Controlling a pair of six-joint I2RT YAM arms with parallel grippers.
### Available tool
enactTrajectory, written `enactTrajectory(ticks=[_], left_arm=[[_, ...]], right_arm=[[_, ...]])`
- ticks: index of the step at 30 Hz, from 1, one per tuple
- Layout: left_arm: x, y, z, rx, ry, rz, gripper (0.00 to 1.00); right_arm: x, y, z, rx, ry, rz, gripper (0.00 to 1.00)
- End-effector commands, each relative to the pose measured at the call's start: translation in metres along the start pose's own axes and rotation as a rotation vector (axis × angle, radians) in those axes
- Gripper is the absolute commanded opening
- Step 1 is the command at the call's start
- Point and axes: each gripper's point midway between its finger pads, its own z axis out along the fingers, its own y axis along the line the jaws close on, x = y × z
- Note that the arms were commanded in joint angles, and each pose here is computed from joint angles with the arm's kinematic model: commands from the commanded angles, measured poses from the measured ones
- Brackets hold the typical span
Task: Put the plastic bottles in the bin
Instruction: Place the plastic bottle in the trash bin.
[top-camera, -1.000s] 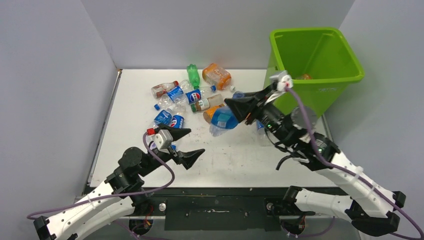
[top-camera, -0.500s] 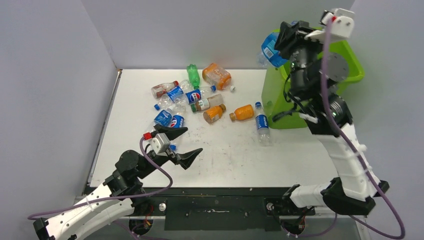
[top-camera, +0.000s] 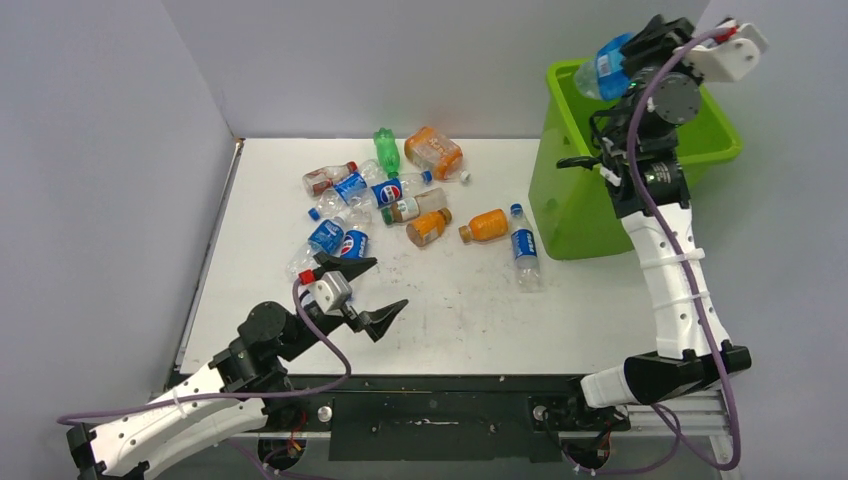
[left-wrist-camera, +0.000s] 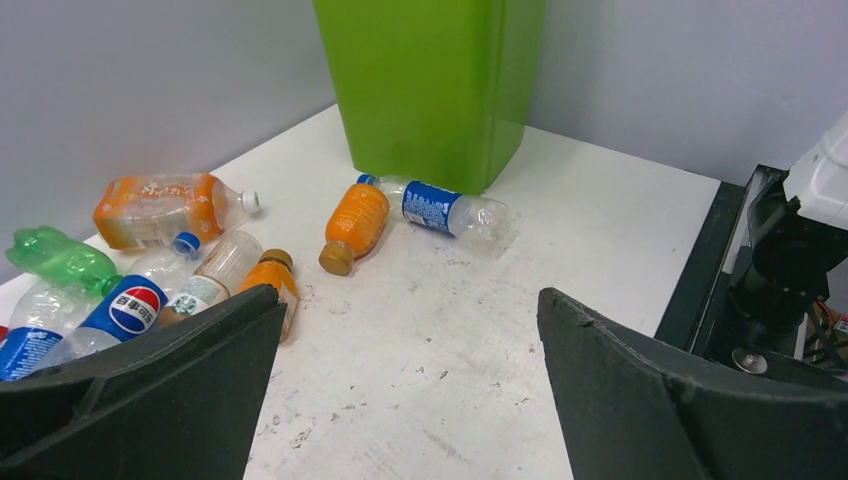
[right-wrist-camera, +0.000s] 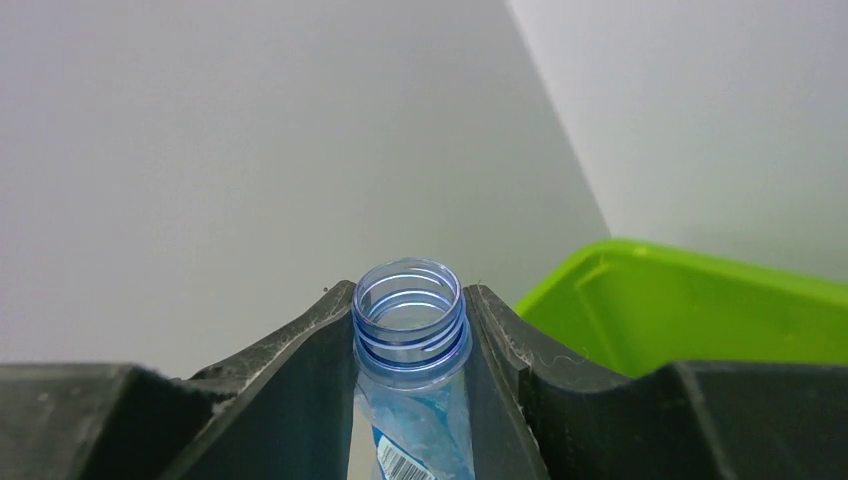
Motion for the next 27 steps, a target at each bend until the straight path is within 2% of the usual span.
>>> enactTrajectory(ticks=[1, 4, 7, 11, 14, 17, 18, 19, 20, 21, 22, 23, 24, 25, 27], left_arm=[[-0.02, 0.007, -0.002, -0.039, -0.061, 0.03, 0.99], [-0.018, 0.006, -0.001, -0.036, -0.053, 0.03, 0.98], [-0.017, 0.007, 0.0, -0.04, -0.048, 0.032, 0.98], [-0.014, 0.007, 0.002, -0.041, -0.038, 0.032, 0.99], [-0.01, 0.007, 0.003, -0.045, -0.018, 0.036, 0.99], [-0.007, 0.008, 0.004, -0.052, -0.007, 0.038, 0.98], [-0.006, 0.008, 0.004, -0.051, -0.003, 0.041, 0.98], [-0.006, 0.007, 0.005, -0.048, 0.0, 0.042, 0.98], [-0.006, 0.007, 0.004, -0.048, 0.001, 0.045, 0.98], [-0.006, 0.007, 0.004, -0.048, 0.002, 0.047, 0.98], [-0.006, 0.007, 0.004, -0.047, 0.002, 0.048, 0.99], [-0.005, 0.007, 0.004, -0.052, 0.003, 0.048, 0.98], [-0.006, 0.008, 0.004, -0.056, 0.001, 0.049, 0.98], [-0.006, 0.009, 0.004, -0.06, 0.0, 0.049, 0.98], [-0.006, 0.01, 0.004, -0.066, -0.001, 0.051, 0.97]], right_arm=[[-0.054, -0.016, 0.023, -0.026, -0.132, 0.191, 0.05], [-0.067, -0.009, 0.018, -0.115, -0.16, 0.257, 0.05], [-0.068, -0.018, 0.025, -0.047, -0.165, 0.21, 0.05], [-0.04, -0.052, 0.037, 0.101, -0.115, 0.154, 0.05], [-0.016, -0.069, 0.043, 0.129, -0.064, 0.19, 0.05], [0.01, -0.076, 0.05, 0.16, 0.008, 0.139, 0.06], [0.02, -0.077, 0.054, 0.17, 0.03, 0.12, 0.11], [0.028, -0.078, 0.056, 0.174, 0.05, 0.108, 0.21], [0.035, -0.077, 0.057, 0.161, 0.071, 0.103, 0.41], [0.041, -0.075, 0.058, 0.146, 0.086, 0.099, 0.65], [0.046, -0.074, 0.059, 0.135, 0.101, 0.098, 0.79], [0.05, -0.07, 0.059, 0.117, 0.116, 0.108, 0.89], [0.053, -0.066, 0.06, 0.101, 0.128, 0.111, 0.96], [0.053, -0.062, 0.06, 0.092, 0.136, 0.113, 0.97], [0.048, -0.053, 0.059, 0.074, 0.139, 0.119, 0.9]])
